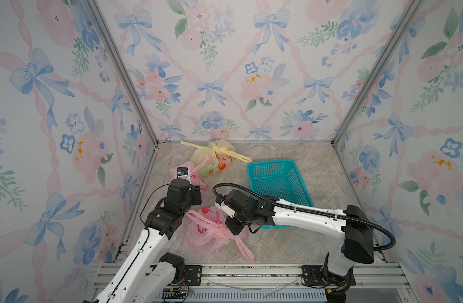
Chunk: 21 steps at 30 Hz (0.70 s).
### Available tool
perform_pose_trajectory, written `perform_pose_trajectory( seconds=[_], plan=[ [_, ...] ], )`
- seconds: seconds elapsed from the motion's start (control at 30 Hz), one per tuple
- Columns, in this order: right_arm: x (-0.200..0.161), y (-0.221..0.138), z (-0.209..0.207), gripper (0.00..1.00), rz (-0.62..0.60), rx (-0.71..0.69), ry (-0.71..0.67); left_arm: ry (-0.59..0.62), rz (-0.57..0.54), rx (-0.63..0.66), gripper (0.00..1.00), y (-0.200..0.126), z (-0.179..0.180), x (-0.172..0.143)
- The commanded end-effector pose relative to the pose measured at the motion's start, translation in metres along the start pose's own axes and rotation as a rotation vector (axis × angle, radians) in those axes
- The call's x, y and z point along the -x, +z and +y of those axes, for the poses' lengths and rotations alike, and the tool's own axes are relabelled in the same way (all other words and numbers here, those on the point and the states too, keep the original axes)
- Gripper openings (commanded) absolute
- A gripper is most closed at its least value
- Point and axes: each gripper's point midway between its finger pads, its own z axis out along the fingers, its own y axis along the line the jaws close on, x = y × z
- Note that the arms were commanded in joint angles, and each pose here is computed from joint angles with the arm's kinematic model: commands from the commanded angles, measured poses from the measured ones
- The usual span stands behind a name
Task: Untie the knot of a plastic bag & take out the apple
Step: Move the plastic bag to the center of the board.
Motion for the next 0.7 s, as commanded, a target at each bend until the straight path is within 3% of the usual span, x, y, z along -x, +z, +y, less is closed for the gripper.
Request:
perform_pose_trajectory(
  seconds=[0.0,0.17,0.4,0.67],
  plan=[
    [0.037,-0.029,-0.031,0.00,-0.121,-0.023,0.084,0.044,-0.016,-0.065,0.39,-0.003,-0.020,0.012],
    [0.058,-0.051,-0.067,0.00,-0.208,-0.016,0.198,0.172,-0.049,-0.220,0.39,-0.009,-0.066,0.016],
    [0.061,-0.045,-0.085,0.00,-0.213,0.002,0.232,0.313,0.029,-0.390,0.45,0.005,-0.123,-0.015],
    [0.065,-0.046,-0.093,0.00,-0.231,0.034,0.270,0.394,0.146,-0.413,0.49,0.030,-0.146,-0.049]
  ],
)
